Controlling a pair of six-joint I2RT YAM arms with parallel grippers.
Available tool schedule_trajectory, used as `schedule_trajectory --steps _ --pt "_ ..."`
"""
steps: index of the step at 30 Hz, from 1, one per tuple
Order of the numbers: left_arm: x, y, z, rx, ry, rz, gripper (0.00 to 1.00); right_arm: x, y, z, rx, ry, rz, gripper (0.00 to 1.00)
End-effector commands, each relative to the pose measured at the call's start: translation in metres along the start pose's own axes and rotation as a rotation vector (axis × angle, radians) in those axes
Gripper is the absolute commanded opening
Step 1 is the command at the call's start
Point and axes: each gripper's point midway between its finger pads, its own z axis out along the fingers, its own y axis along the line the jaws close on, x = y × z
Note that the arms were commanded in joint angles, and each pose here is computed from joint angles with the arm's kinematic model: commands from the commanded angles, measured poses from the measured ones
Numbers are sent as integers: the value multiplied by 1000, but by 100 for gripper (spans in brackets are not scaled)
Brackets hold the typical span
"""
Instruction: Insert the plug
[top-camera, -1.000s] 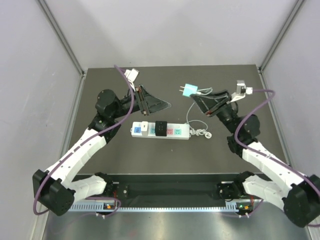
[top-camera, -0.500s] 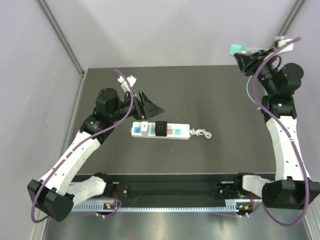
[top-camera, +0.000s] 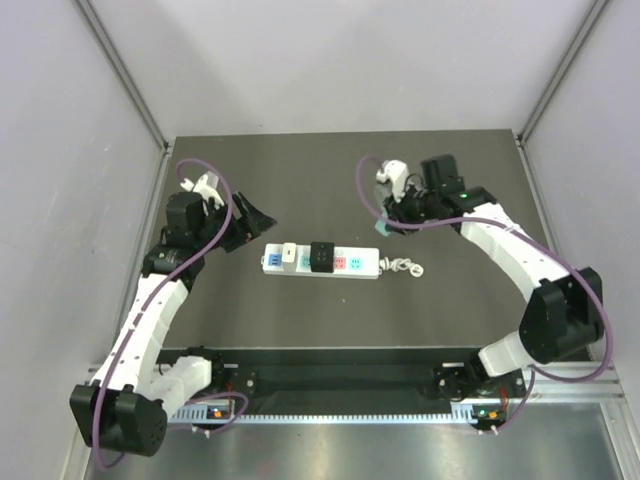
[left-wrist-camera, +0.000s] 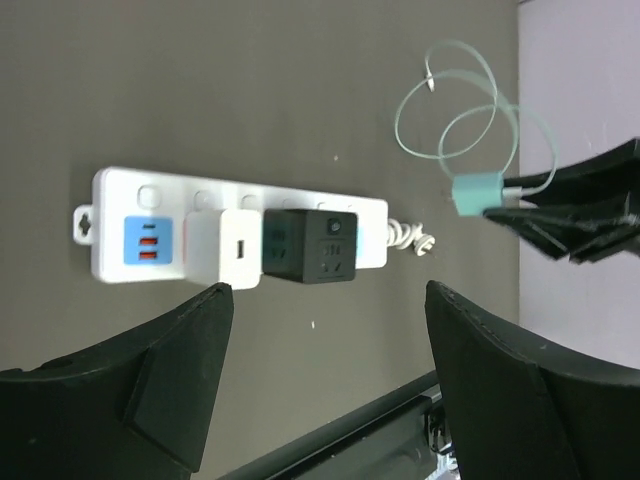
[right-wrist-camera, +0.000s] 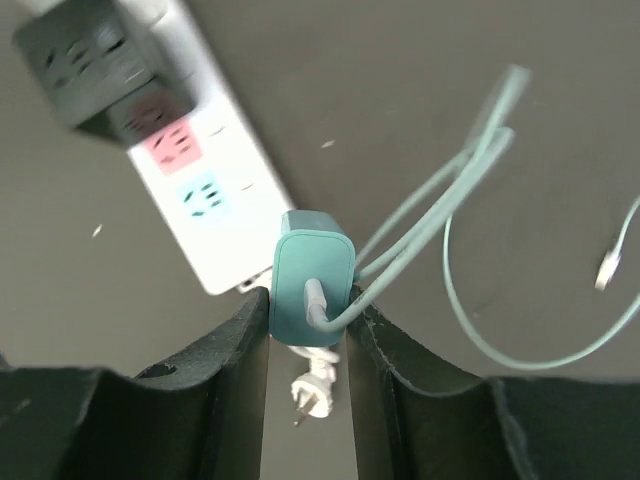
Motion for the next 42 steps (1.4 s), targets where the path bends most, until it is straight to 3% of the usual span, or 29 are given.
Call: schedule_trajectory --steps 1,8,12,16,25,42 --pt "2 13 0 -6 -30 -63 82 0 32 6 -106 60 -254 0" --pt "3 45 10 26 -17 -248 81 9 70 32 -214 144 -475 0" --pt "4 64 10 -40 -50 -204 82 14 82 47 -237 167 -533 0" --pt "6 74 4 -83 -88 -145 82 12 93 58 -261 101 -583 0" --pt "7 83 -8 -131 -146 -78 82 22 94 77 -321 131 -623 0" --pt "9 82 -9 -129 -136 -72 82 41 81 85 -336 147 -578 0"
